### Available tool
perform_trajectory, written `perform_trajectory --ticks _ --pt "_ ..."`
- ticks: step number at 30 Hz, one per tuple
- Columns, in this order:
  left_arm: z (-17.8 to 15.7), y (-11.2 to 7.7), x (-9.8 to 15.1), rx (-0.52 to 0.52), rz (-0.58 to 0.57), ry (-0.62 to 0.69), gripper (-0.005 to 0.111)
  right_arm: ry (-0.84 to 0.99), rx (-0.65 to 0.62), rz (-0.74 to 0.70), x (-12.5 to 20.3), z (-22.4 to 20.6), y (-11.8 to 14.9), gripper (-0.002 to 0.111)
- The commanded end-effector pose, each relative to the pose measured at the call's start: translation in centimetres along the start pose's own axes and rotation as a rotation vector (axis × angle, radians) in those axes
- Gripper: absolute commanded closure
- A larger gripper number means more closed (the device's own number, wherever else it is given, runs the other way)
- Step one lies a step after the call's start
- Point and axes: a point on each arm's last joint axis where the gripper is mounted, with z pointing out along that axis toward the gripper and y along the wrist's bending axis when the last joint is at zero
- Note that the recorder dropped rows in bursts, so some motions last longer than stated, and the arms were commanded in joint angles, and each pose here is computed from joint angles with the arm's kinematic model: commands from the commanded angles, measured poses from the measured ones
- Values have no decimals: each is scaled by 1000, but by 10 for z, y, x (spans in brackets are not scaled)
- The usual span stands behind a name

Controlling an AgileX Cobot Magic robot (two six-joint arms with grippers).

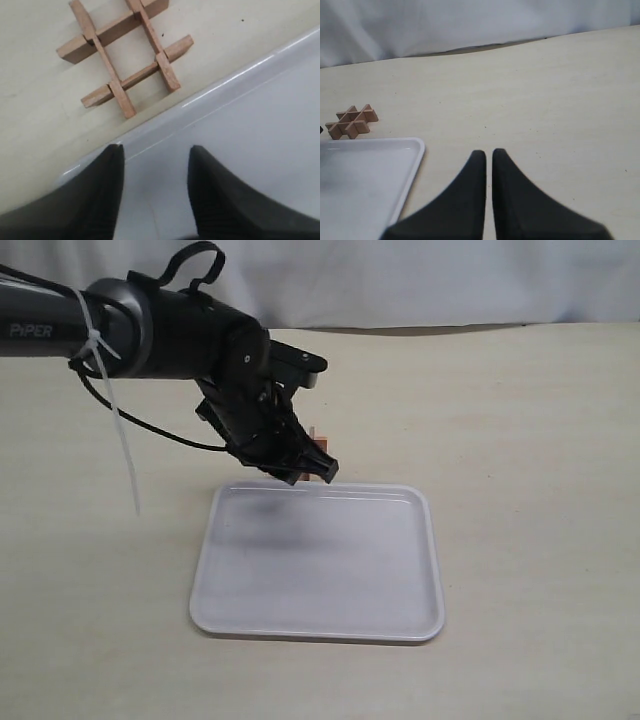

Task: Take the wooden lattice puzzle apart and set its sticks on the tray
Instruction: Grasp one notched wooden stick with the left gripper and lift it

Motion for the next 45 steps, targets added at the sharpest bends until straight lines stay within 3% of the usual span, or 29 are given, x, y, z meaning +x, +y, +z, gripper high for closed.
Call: perform_trajectory --ticks 1,8,27,32,37,41,45 --pt "4 1 -6 1 -31 -51 62 -6 5 -14 0 0 0 104" --pt "20 10 -3 -9 -86 -25 62 -6 5 -14 0 0 0 104" --pt "34 10 -6 1 -131 -80 63 -6 5 -14 0 0 0 104" --pt "39 10 -6 -1 -127 -83 80 -6 5 -14 0 0 0 104" --pt "39 10 -7 -8 -113 -93 87 -6 5 -14 0 0 0 104" --pt "39 11 -6 -18 -99 -82 107 -6 5 -14 0 0 0 104" --pt "39 11 -6 -20 -95 -80 107 -6 5 -14 0 0 0 104"
